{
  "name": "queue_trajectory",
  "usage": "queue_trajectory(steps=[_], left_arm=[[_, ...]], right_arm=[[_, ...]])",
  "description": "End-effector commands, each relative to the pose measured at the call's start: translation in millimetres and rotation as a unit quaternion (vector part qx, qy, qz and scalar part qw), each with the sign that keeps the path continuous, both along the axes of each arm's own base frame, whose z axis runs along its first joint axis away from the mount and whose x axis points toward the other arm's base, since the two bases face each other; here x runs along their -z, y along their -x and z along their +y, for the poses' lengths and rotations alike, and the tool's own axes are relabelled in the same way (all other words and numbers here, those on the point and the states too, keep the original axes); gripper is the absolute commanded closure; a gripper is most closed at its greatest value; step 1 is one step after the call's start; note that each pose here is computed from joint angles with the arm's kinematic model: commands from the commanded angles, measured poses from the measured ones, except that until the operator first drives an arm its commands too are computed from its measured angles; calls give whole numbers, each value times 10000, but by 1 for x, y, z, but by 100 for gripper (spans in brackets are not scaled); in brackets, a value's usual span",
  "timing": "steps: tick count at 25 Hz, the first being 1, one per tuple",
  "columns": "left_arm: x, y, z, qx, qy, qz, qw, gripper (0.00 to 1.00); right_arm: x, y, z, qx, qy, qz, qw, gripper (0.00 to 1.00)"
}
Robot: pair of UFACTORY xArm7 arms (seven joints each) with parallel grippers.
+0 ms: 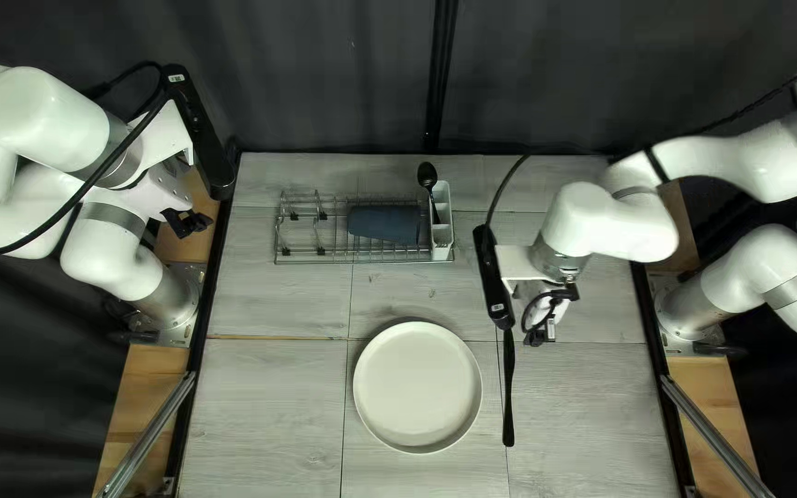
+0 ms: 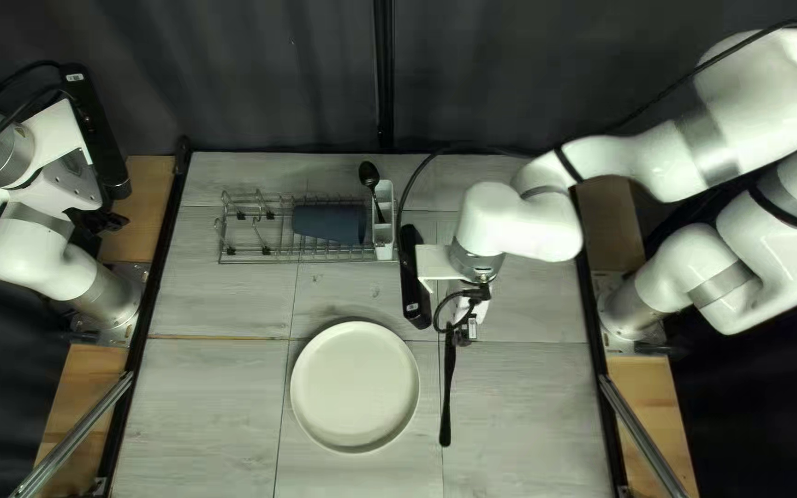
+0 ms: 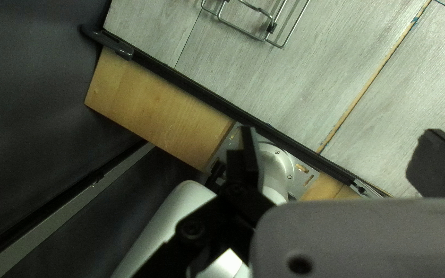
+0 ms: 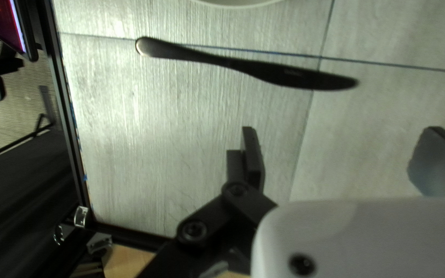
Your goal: Pick up and place plate onto table. Place down one fork to the left of the plate. Place spoon and knife to the right of the plate. Place cup above the knife and spoon
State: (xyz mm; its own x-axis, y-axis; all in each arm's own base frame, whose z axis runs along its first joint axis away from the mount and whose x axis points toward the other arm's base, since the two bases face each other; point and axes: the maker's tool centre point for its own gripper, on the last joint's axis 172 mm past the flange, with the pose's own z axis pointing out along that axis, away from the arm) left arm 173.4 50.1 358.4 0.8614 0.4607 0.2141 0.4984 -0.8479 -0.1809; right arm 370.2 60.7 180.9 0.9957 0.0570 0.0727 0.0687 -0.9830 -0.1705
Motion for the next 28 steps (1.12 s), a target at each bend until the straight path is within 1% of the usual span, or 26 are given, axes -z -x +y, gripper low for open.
queue_trajectory(steps=[1, 10, 12, 13, 14, 16, 18, 21, 24, 28], left_arm=[[0, 0, 0, 0, 0, 0, 10000, 0], [0, 0, 0, 0, 0, 0, 10000, 0], [0, 0, 0, 0, 0, 0, 10000, 0], [0, 0, 0, 0, 0, 0, 10000, 0], [0, 0, 0, 0, 0, 0, 10000, 0], [0, 0, 0, 0, 0, 0, 10000, 0], [0, 0, 0, 0, 0, 0, 10000, 0], [0, 0, 0, 0, 0, 0, 10000, 0], [0, 0, 0, 0, 0, 0, 10000, 0], [0, 0, 0, 0, 0, 0, 10000, 0]], right_arm=[[-11, 2, -2, 4, 116, -48, 9999, 0], [-11, 2, -2, 4, 116, -48, 9999, 0], [-11, 1, 0, 50, 287, -5, 9996, 0], [-13, -3, -10, 130, 418, 45, 9990, 0], [-17, -7, -21, 123, 462, 5, 9989, 0], [-28, -11, -46, 54, 519, -164, 9985, 0], [-38, -18, -69, 14, 650, -261, 9975, 0], [-46, -31, -98, -51, 750, -375, 9965, 0], [-51, -49, -119, -136, 870, -404, 9953, 0], [-51, -51, -122, -144, 889, -390, 9952, 0]])
